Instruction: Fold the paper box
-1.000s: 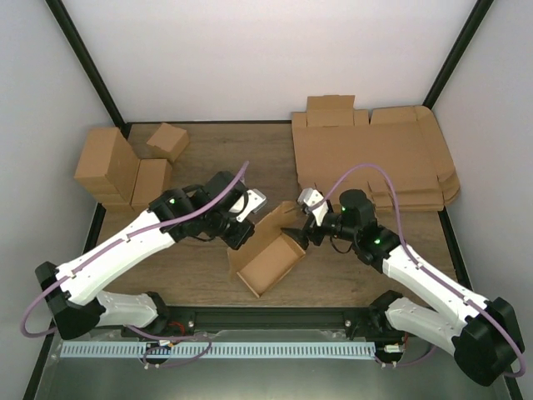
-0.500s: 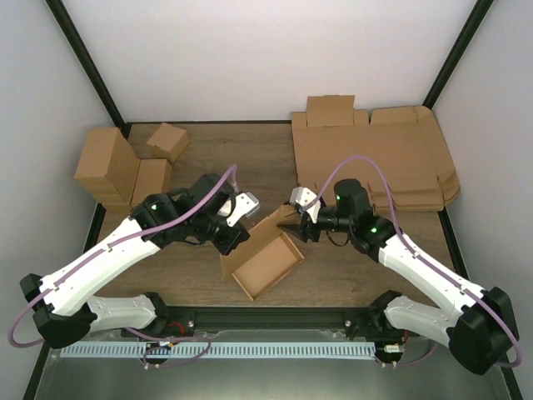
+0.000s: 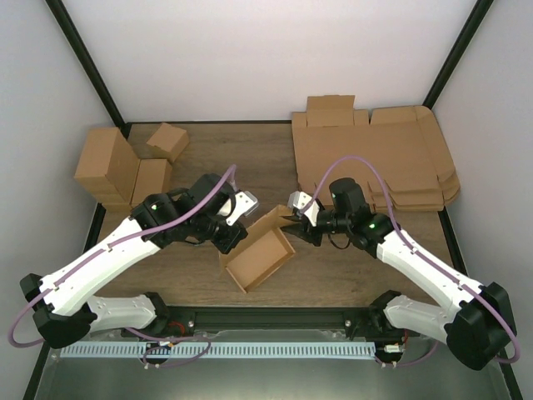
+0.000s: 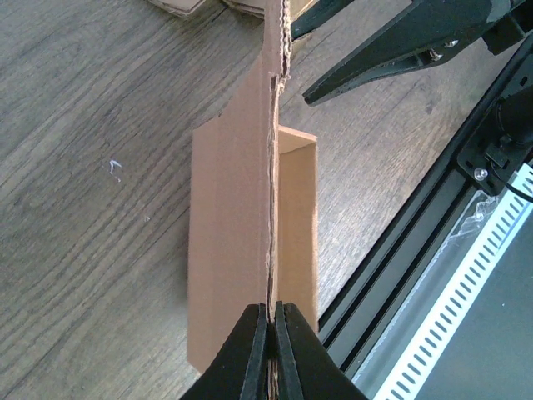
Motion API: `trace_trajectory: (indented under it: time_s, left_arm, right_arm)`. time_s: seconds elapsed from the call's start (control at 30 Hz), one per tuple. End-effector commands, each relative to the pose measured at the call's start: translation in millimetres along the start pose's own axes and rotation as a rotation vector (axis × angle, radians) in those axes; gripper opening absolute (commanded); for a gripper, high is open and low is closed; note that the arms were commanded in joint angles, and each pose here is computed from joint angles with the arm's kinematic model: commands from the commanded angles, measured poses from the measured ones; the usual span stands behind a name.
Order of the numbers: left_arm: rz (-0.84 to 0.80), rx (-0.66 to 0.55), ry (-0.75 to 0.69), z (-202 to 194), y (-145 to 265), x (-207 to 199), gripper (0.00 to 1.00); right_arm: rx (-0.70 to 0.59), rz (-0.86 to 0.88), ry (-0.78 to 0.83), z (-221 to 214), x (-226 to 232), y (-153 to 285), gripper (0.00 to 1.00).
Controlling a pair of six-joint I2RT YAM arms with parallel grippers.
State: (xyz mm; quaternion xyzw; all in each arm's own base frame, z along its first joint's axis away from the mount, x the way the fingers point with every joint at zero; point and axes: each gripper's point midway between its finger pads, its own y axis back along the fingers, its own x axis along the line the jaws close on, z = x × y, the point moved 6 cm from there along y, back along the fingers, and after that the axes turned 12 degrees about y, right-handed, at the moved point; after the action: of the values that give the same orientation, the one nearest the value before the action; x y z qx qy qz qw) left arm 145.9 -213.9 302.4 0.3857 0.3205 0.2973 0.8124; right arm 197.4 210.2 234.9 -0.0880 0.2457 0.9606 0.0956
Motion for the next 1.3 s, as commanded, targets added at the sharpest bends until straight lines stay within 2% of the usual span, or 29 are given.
trace_trajectory:
  time_s: [0.0,0.23,0.33,0.43,0.47,0.53,0.6,0.67,0.7,1.0,1.13,1.27]
  left_arm:
    - [0.012,-0.039,0.009,7,3,0,0.04]
    - [0.004,-0.037,0.019,10,-2,-1,0.04]
    - [0.011,-0.043,0.023,11,-3,0,0.04]
    - [0.038,-0.068,0.041,15,-4,3,0.16]
    - [0.046,-0.081,0.049,17,-4,4,0.24]
    - [0.080,-0.114,0.076,23,-3,7,0.53]
    - [0.121,-0.156,0.116,29,-1,11,0.78]
    - [0.165,-0.201,0.161,35,3,19,0.94]
    - [0.179,-0.218,0.187,38,5,24,0.97]
    - [0.313,-0.287,0.462,34,17,104,1.00]
    - [0.212,-0.312,0.492,26,17,120,1.00]
    - [0.094,-0.325,0.439,20,8,120,1.00]
  right_arm:
    - [-0.012,-0.012,0.018,13,-4,8,0.31]
    - [-0.053,-0.010,-0.020,19,-5,7,0.15]
    - [-0.052,-0.014,-0.039,19,-8,6,0.04]
    - [-0.035,-0.035,-0.083,18,-11,5,0.01]
    - [-0.030,-0.046,-0.102,18,-12,6,0.01]
    - [-0.005,-0.104,-0.164,14,-18,6,0.01]
    - [0.010,-0.148,-0.218,11,-21,8,0.01]
    - [0.019,-0.194,-0.278,7,-24,10,0.01]
    - [0.021,-0.206,-0.298,5,-24,10,0.01]
    - [0.069,-0.288,-0.367,-15,-22,13,0.01]
    - [0.075,-0.313,-0.365,-17,-23,15,0.01]
    - [0.075,-0.327,-0.355,-15,-24,18,0.01]
